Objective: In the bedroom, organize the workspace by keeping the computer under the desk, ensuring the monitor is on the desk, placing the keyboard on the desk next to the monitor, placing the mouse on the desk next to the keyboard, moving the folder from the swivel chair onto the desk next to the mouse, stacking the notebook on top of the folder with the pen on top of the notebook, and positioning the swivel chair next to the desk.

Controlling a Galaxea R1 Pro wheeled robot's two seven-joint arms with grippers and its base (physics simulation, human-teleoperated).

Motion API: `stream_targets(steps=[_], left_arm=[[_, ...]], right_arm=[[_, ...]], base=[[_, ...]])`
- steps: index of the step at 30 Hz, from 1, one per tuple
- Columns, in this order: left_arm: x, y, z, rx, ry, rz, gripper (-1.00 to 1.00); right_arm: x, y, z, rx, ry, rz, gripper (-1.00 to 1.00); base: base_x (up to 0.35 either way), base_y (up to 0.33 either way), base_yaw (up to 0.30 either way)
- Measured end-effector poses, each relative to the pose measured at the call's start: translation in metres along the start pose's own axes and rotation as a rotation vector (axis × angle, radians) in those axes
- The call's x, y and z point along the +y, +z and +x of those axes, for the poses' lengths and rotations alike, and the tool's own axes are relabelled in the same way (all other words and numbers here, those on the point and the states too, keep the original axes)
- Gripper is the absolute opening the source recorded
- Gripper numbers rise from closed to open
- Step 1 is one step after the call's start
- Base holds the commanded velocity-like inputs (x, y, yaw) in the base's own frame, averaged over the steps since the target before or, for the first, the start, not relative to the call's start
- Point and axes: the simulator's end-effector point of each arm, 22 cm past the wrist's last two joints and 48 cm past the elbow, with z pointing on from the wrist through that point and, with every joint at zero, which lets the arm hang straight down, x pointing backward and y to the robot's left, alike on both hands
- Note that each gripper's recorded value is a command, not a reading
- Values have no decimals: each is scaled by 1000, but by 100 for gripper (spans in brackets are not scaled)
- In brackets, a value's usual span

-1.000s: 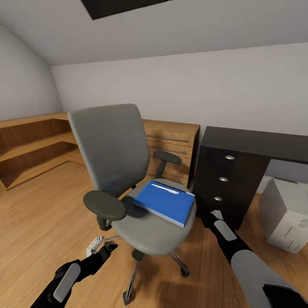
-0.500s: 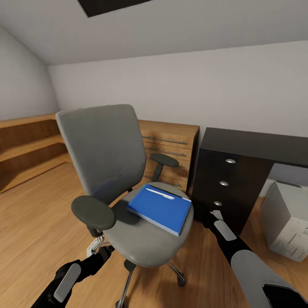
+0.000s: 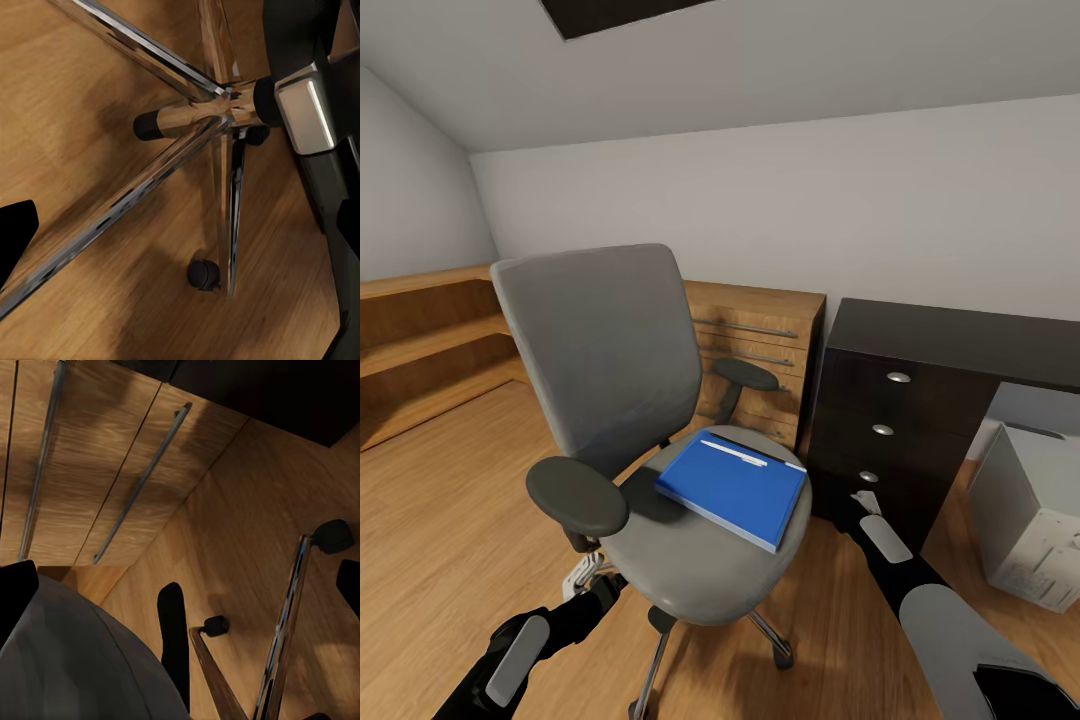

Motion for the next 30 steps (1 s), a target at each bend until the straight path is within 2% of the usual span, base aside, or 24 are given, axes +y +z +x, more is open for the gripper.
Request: stream_targets(steps=[24,30], left_arm=[[0,0,0,0,-1,0,100],[-1,0,0,0,-2,2,100]], right_arm=[[1,0,1,-2,-1,-2,100],[0,0,2,5,1,-1,100]], base=[[0,0,0],[0,0,153]])
